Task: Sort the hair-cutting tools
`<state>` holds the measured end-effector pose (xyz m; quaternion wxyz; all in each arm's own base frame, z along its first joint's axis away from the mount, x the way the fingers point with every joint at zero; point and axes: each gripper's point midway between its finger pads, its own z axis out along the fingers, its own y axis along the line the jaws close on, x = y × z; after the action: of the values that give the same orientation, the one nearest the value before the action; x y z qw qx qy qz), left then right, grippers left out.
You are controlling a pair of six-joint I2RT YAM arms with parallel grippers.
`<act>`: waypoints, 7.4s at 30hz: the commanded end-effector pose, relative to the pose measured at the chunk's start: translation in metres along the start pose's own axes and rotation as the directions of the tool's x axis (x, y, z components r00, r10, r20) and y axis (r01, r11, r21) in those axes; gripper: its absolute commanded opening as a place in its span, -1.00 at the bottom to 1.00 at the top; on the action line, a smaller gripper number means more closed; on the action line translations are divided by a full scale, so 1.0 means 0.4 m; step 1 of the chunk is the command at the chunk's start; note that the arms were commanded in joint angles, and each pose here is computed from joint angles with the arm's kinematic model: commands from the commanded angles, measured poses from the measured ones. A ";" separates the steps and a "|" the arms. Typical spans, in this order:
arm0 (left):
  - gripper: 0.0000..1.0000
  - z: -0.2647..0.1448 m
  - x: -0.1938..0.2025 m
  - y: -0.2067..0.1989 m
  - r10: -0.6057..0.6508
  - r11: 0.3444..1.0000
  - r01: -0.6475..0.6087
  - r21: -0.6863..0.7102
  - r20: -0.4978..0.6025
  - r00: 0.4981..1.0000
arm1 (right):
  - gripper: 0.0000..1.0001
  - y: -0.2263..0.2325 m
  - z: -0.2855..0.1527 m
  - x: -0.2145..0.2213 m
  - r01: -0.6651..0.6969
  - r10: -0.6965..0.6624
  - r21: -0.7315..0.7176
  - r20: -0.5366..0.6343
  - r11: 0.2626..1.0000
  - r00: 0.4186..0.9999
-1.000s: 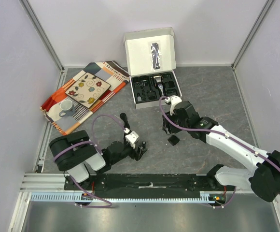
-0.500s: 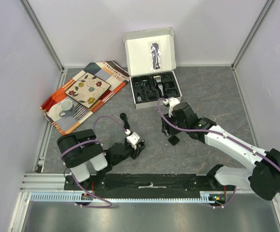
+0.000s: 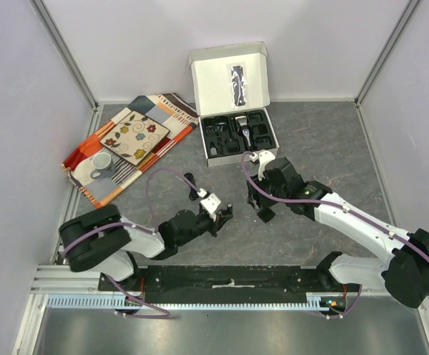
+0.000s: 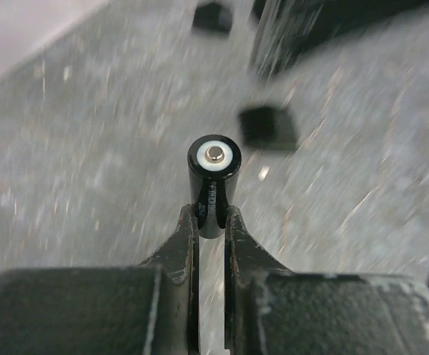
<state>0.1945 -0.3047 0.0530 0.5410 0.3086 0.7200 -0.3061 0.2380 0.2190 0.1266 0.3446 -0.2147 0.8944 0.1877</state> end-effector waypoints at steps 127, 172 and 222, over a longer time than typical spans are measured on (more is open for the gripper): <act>-0.96 0.030 -0.338 0.414 -0.556 0.712 0.354 -0.606 -0.179 0.812 | 0.27 -0.300 0.437 -0.402 -0.129 0.039 0.431 0.211 0.893 0.977; -0.96 -0.021 -0.373 0.375 -0.560 0.710 0.400 -0.580 -0.119 0.820 | 0.25 -0.224 0.386 -0.230 -0.134 0.110 0.386 0.085 0.913 0.990; -0.95 0.006 -0.497 0.259 -0.546 0.786 0.433 -0.440 -0.168 0.821 | 0.36 -0.088 0.021 -0.270 -0.207 0.096 0.496 0.240 0.843 0.966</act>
<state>0.3113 -0.2413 0.2131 0.3742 0.0233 0.9017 -0.2155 0.3311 0.2387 0.1261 0.4065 -0.0245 0.9133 -0.0006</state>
